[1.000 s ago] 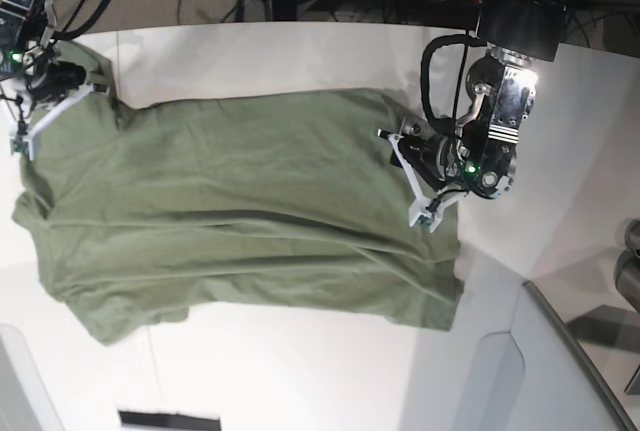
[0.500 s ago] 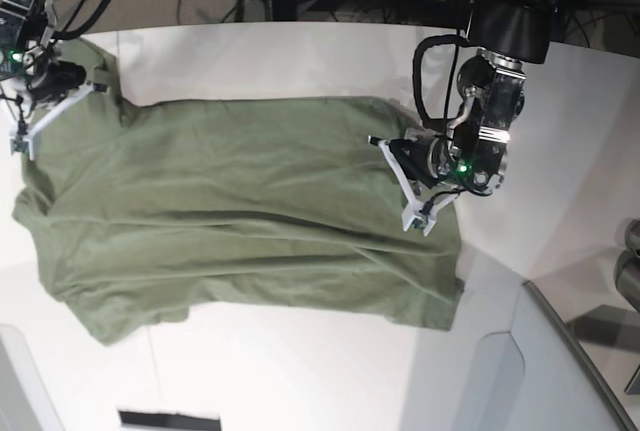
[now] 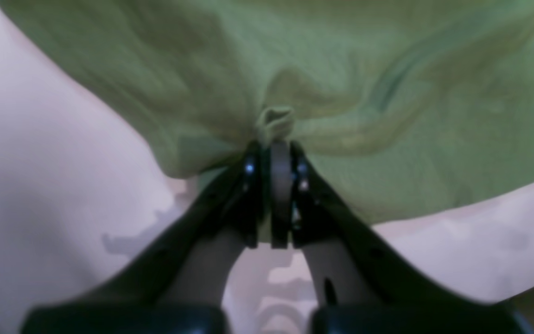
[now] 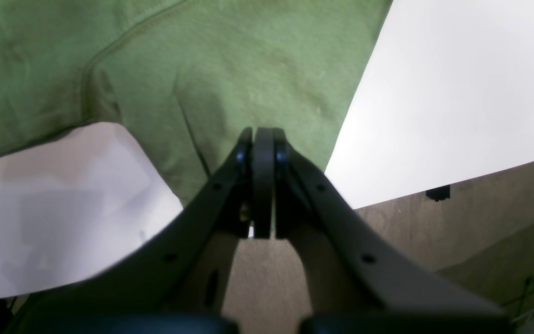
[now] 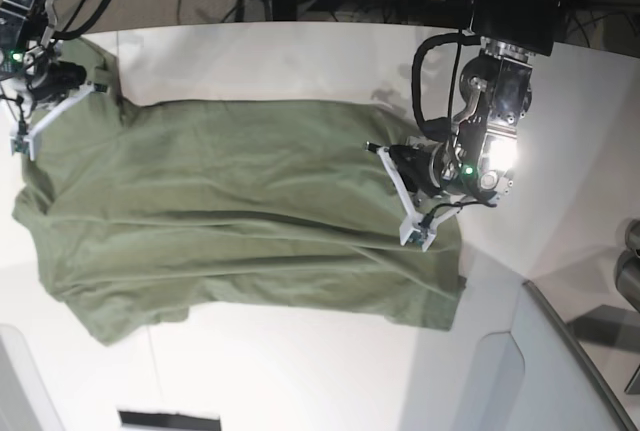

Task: Layout the t-shirt on the table in an organized manner, then fold the t-shirt properly
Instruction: 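Grasp the shirt shoulder edges with both grippers and hold them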

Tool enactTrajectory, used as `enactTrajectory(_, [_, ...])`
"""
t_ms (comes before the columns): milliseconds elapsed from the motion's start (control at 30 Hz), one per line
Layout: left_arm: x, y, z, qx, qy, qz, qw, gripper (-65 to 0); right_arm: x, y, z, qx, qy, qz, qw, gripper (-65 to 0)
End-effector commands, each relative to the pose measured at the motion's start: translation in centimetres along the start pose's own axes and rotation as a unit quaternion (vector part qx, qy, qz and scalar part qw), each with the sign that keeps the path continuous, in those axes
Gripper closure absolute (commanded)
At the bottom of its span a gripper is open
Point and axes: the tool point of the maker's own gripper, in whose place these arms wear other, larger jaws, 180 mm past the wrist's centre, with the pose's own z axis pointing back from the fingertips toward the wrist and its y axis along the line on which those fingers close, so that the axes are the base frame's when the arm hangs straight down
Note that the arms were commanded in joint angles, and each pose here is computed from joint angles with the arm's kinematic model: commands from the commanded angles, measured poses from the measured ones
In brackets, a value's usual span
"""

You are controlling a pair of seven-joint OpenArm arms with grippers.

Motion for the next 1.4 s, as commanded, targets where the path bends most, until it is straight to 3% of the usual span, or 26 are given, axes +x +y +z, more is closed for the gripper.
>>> enactTrajectory(0, [1.0, 0.6, 0.8, 0.007, -0.014, -0.006, 1.000, 0.0, 0.9, -0.4, 0.3, -0.005, -0.016, 0.005, 0.9998, 0.0])
enactTrajectory(133, [0.3, 0.5, 1.3, 0.009, -0.012, -0.011, 1.000, 0.0, 0.8, -0.3, 0.3, -0.003, -0.011, 0.008, 0.9999, 0.0])
enactTrajectory(200, [-0.2, 1.1, 1.2, 0.014, -0.006, -0.014, 1.000, 0.0, 0.4, 1.2, 0.3, 0.022, 0.005, 0.049, 0.9985, 0.0])
enactTrajectory(300, [-0.6, 1.2, 1.0, 0.015, 0.001, -0.013, 1.000, 0.0, 0.2, 4.6, 0.6, 0.073, 0.019, 0.141, 0.9871, 0.0])
enactTrajectory(400, [-0.8, 1.2, 0.9, 0.015, 0.004, -0.012, 1.000, 0.0, 0.6, 6.2, 0.9, 0.086, 0.011, 0.157, 0.9838, 0.0])
enactTrajectory(533, [-1.4, 1.0, 0.8, 0.012, 0.008, -0.011, 1.000, -6.7, 0.5, 7.0, 1.0, 0.094, 0.011, 0.162, 0.9822, 0.0])
enactTrajectory(867, [-1.4, 0.6, 0.7, 0.007, 0.008, -0.009, 1.000, -8.4, 0.3, 7.1, 0.9, 0.095, 0.015, 0.163, 0.9819, 0.0])
enactTrajectory(1067, [-2.1, 0.5, 0.6, 0.005, 0.015, -0.007, 1.000, -24.7, 0.2, 7.0, 0.8, 0.095, 0.016, 0.163, 0.9820, 0.0])
enactTrajectory(1367, [-2.5, 0.4, 0.5, 0.003, 0.018, -0.007, 1.000, -24.4, 0.1, 7.0, 0.8, 0.094, 0.017, 0.162, 0.9821, 0.0])
